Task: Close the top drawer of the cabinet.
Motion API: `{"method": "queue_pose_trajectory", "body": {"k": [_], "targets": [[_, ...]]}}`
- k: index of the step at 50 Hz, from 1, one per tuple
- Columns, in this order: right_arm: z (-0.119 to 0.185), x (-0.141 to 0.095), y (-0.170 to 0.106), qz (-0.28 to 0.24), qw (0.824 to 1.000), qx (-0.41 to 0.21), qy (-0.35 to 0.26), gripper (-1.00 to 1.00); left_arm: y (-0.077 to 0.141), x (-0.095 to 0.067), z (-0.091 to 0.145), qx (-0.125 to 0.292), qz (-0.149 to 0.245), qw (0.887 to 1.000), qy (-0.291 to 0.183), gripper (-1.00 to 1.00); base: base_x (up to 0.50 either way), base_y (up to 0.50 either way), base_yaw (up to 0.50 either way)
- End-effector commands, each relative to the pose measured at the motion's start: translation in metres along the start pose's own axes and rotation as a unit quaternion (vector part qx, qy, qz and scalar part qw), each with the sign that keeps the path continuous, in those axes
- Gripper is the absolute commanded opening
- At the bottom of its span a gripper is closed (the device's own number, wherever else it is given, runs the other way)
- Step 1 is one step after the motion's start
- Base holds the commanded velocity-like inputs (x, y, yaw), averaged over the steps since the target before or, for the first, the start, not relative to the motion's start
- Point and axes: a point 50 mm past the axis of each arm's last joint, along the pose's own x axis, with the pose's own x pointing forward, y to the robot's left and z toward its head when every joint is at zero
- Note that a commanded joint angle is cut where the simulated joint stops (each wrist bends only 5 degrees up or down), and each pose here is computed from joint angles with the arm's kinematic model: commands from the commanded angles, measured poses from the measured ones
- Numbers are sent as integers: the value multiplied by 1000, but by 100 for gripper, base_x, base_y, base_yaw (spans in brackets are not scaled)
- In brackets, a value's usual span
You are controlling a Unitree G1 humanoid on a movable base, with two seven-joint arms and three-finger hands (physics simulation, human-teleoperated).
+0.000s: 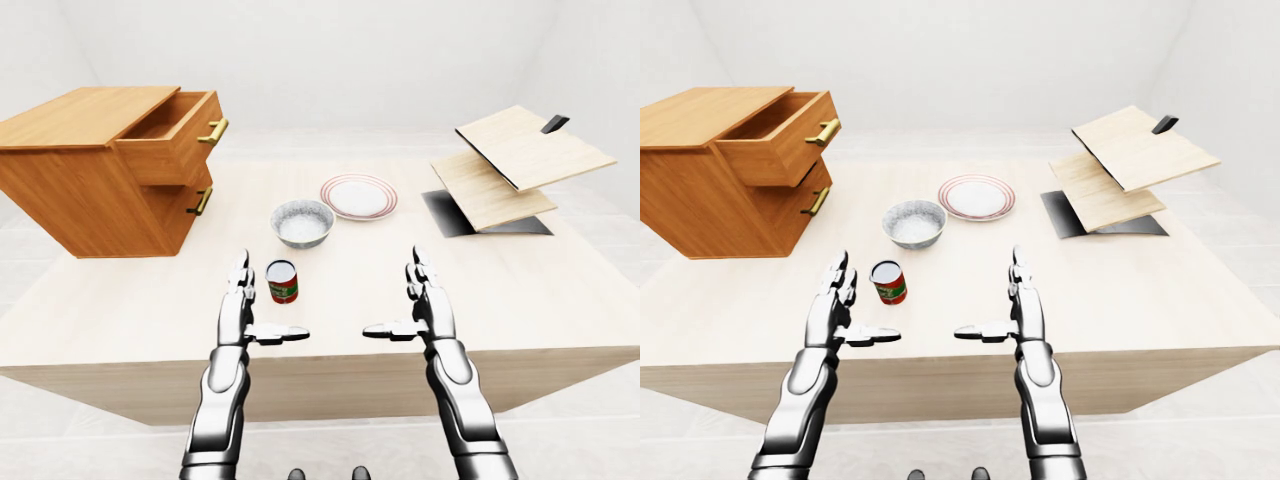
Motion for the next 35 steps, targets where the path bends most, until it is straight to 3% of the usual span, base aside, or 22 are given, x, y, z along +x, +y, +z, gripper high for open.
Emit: {"method": "queue_pose_trajectory", "body": {"k": [1, 6, 12, 18, 24, 35], "targets": [[7, -5, -5, 6, 1000, -11, -22, 100, 12, 2, 0, -5, 10, 1000, -1, 100, 0, 0, 0], [17, -10, -3, 11, 999, -1, -34, 100, 11, 0, 3, -12, 6, 1000, -5, 100, 0, 0, 0], [42, -8, -9, -1, 998, 3, -63, 100, 15, -4, 41, -14, 14, 998, -60, 100, 0, 0, 0], [64, -9, -14, -6, 994, 0, -110, 100, 13, -8, 59, -14, 11, 995, -99, 100, 0, 0, 0], [97, -13, -20, -13, 983, -5, -182, 100, 13, -20, 101, -16, 11, 981, -192, 100, 0, 0, 0], [149, -32, -17, -5, 953, -20, -301, 100, 27, -32, 129, -18, 31, 966, -257, 100, 0, 0, 0]]}}
